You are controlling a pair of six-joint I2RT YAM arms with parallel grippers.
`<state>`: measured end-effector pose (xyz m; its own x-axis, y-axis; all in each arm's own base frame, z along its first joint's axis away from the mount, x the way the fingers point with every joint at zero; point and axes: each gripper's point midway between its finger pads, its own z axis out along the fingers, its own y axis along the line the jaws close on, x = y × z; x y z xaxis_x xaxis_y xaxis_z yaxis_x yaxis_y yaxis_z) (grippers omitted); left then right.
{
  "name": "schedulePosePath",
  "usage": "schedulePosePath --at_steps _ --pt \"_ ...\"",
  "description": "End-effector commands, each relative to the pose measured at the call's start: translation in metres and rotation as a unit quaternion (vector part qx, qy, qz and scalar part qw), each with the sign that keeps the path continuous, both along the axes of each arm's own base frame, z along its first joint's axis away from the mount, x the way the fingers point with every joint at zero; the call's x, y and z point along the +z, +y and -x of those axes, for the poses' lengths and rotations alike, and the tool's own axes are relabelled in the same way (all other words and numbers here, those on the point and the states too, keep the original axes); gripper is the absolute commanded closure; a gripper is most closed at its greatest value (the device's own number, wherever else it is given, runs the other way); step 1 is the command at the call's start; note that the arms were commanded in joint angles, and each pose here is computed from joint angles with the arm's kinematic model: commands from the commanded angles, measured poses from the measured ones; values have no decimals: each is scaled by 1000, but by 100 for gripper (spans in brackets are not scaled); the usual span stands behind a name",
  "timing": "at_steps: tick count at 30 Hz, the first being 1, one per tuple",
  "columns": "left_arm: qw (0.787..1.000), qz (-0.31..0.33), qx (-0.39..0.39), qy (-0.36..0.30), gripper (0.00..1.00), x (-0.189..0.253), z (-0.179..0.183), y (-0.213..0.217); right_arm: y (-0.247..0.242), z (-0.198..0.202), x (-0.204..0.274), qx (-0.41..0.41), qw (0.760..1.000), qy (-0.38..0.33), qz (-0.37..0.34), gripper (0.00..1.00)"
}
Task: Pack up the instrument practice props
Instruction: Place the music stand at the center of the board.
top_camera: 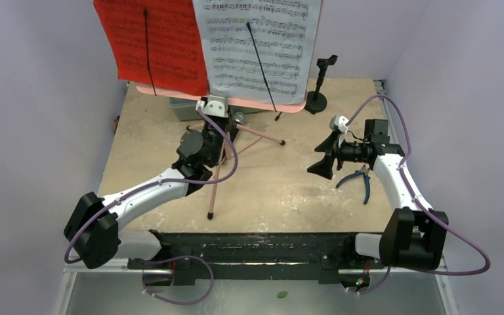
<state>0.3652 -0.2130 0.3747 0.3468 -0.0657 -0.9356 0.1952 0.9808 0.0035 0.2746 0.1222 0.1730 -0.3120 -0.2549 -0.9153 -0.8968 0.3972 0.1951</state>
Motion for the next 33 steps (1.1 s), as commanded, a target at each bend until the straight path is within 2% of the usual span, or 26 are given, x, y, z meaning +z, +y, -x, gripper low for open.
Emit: schedulePosePath --at_steps 1,8,18,31,33 --pt "980 150 23 -129 100 103 26 17 -2 -4 19 2 999 -38 3 1" --pt "976 181 35 -114 100 91 14 -3 -2 -3 20 4 999 -40 5 1" --pt "971 200 71 -107 100 75 -22 -30 -3 -3 21 5 999 -45 7 1" --pt "980 169 85 -66 100 41 -51 -59 -2 -2 26 10 999 -52 6 1" --pt "983 160 71 -58 82 37 -47 -60 -3 -2 28 9 998 -55 6 1"
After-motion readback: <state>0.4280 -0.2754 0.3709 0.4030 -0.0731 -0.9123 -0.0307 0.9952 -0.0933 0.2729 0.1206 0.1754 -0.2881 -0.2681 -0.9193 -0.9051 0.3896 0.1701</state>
